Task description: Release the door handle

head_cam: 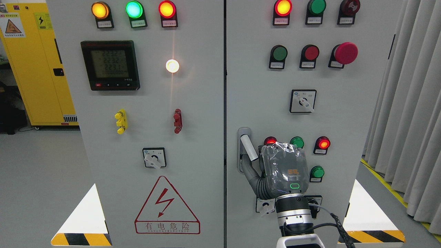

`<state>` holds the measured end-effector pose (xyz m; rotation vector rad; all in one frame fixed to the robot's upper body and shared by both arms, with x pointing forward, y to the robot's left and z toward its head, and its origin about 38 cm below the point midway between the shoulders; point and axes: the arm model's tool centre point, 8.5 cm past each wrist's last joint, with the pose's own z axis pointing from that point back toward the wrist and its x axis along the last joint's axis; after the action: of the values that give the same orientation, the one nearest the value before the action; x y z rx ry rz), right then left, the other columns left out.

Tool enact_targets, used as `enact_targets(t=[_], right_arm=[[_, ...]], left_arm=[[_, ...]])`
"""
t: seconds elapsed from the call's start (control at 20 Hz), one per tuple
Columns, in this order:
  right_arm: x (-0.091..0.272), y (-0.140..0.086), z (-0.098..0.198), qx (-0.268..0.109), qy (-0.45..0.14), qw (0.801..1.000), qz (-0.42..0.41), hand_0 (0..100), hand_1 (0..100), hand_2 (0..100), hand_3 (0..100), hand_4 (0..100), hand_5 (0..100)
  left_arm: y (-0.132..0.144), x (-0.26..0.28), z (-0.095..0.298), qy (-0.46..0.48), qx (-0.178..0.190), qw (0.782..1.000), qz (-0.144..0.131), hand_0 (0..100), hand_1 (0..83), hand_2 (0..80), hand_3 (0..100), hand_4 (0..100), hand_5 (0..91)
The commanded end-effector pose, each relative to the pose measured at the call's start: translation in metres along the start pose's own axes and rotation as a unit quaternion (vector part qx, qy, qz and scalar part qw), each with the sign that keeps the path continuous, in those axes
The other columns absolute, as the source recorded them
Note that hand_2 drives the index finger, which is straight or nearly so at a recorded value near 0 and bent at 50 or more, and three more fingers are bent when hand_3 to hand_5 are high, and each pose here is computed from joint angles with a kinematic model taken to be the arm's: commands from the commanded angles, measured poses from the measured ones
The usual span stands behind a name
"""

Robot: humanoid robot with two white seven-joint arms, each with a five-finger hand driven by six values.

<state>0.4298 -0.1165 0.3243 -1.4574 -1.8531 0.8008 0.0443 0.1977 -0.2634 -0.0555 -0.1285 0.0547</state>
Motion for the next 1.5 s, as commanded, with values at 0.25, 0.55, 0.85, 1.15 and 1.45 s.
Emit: enact_targets(t=[0.25, 0.55, 0.85, 1.15, 1.45], right_arm=[[-0.0052, -0.0048, -0.0004, -0.008, 0.007, 1.000, -0.001, 60, 41, 95, 100, 100, 100], [-0.0069, -0.0050, -0.0006, -0.008, 0.009, 1.000, 0.000, 57, 40, 95, 100, 100, 100], [-0.0075, -0.0045, -0.0002, -0.007, 0.010, 1.000, -0.001, 56, 40, 95, 100, 100, 100], [-0.0074, -0.0055, -0.0007, -0.009, 0.010, 1.000, -0.001, 55, 40, 95, 100, 100, 100], [-0.0112, -0.0059, -0.0011, -0.009, 0.015, 1.000, -0.001, 54, 40, 95, 100, 100, 100]], left_arm=[[0.0000, 0.0000, 0.0000, 0.000, 0.000, 1.000, -0.001, 12, 55.6, 0.0, 0, 0, 0.0], [0.0000, 0.0000, 0.0000, 0.000, 0.000, 1.000, 0.000, 12, 55.6, 0.0, 0, 0, 0.0], [0.0000, 0.0000, 0.0000, 0.000, 0.000, 1.000, 0.000, 12, 55.6, 0.0, 0, 0, 0.0], [0.0000, 0.0002, 0.0000, -0.001, 0.000, 1.000, 0.000, 12, 55.6, 0.0, 0, 0, 0.0], [0.0000, 0.0002, 0.0000, -0.001, 0.000, 1.000, 0.000, 12, 55.6, 0.0, 0, 0, 0.0]])
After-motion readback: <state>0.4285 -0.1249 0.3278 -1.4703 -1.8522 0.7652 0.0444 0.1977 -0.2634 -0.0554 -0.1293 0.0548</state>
